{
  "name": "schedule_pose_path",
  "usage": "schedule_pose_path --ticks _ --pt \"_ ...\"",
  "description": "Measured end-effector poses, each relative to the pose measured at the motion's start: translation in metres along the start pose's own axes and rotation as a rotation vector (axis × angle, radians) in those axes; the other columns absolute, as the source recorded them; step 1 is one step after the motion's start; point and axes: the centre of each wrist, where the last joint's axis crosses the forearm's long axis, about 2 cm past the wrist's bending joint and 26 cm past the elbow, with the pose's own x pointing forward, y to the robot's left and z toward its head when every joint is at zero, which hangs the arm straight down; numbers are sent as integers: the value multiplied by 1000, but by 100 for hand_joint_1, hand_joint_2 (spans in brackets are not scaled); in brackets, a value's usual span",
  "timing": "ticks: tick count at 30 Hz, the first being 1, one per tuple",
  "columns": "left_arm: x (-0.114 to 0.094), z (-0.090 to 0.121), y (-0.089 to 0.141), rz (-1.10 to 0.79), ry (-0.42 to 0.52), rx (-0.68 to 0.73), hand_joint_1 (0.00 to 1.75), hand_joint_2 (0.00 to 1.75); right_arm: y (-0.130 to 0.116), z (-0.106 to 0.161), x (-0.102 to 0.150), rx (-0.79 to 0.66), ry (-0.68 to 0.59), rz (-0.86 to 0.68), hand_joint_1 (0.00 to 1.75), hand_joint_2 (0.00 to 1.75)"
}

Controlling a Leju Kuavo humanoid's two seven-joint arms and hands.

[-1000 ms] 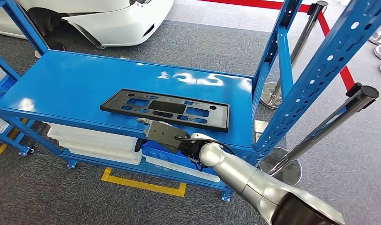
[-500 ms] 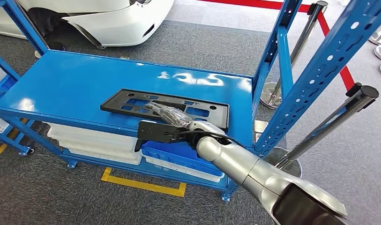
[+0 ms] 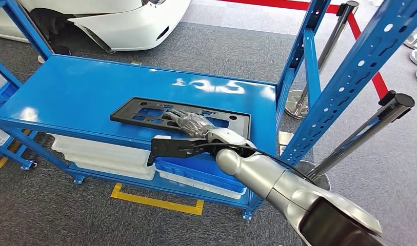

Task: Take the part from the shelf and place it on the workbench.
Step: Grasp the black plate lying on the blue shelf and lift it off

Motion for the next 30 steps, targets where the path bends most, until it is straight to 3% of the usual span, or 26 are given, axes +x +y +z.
schedule_pose_path --ticks 30 --pt "0 0 0 -34 -20 -16 0 0 26 4 -41 254 193 143 0 175"
